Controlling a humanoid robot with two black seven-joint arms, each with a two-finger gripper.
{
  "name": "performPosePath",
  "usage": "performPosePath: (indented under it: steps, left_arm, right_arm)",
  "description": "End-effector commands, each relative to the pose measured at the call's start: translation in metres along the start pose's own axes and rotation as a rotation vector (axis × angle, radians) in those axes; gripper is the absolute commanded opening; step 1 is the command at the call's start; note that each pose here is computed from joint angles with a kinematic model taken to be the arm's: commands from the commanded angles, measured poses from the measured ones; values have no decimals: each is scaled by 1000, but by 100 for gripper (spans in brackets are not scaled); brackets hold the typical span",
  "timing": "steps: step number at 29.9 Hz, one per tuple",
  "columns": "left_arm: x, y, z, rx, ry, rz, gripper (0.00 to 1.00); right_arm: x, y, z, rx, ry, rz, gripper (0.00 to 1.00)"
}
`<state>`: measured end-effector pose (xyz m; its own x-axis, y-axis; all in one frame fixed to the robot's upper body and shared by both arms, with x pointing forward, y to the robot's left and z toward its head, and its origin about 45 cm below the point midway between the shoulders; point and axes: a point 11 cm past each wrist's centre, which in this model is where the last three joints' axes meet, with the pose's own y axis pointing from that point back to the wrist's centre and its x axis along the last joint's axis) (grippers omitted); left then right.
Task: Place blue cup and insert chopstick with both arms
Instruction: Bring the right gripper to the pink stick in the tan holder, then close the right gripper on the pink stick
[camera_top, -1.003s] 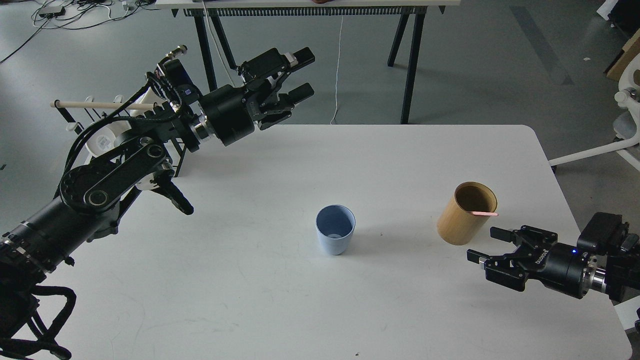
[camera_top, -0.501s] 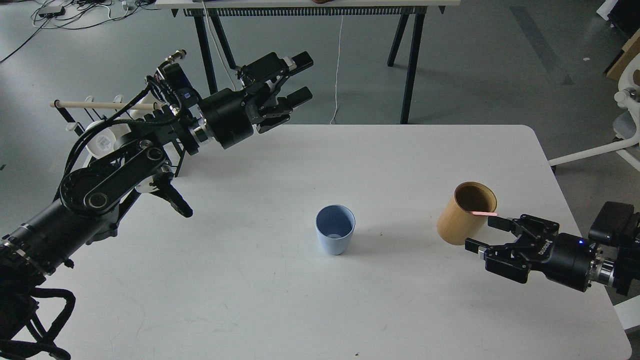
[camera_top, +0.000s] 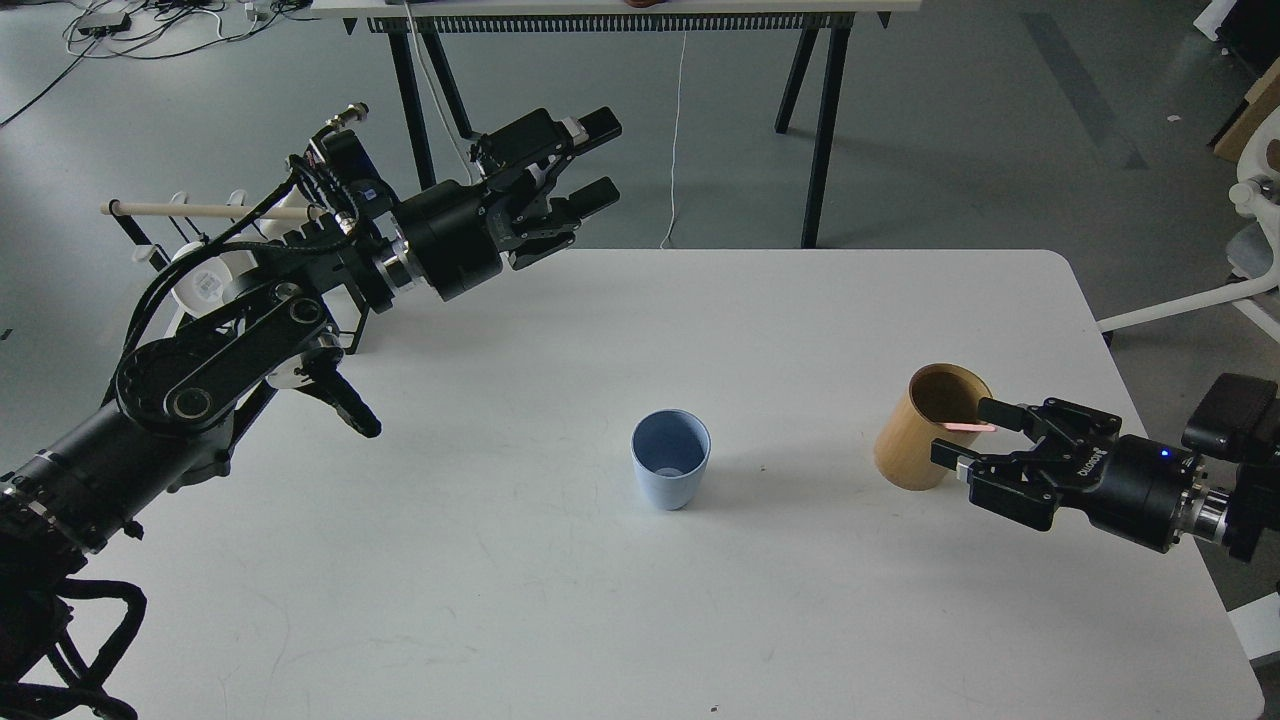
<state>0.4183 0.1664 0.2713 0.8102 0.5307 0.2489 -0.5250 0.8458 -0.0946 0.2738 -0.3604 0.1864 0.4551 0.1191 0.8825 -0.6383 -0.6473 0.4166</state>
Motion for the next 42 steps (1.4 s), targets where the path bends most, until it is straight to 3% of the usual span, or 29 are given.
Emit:
performPosePath:
  steps: [1, 4, 16, 36, 42]
  left_arm:
    - [0, 1, -2, 4, 1, 2, 95]
    - [1, 1, -3, 8, 2, 5, 95]
    - [-1, 1, -5, 12, 6, 2, 95]
    - [-3, 2, -8, 16, 13, 2, 95]
    - [-3, 3, -8, 18, 14, 4, 95]
  right_arm:
    - [-1, 0, 0, -3, -5, -1, 74]
    - [0, 0, 0, -2, -4, 1, 65]
    - [1, 4, 3, -12, 1, -1, 53]
    - [4, 19, 12, -51, 13, -5, 40]
    - [2, 19, 12, -51, 12, -7, 40]
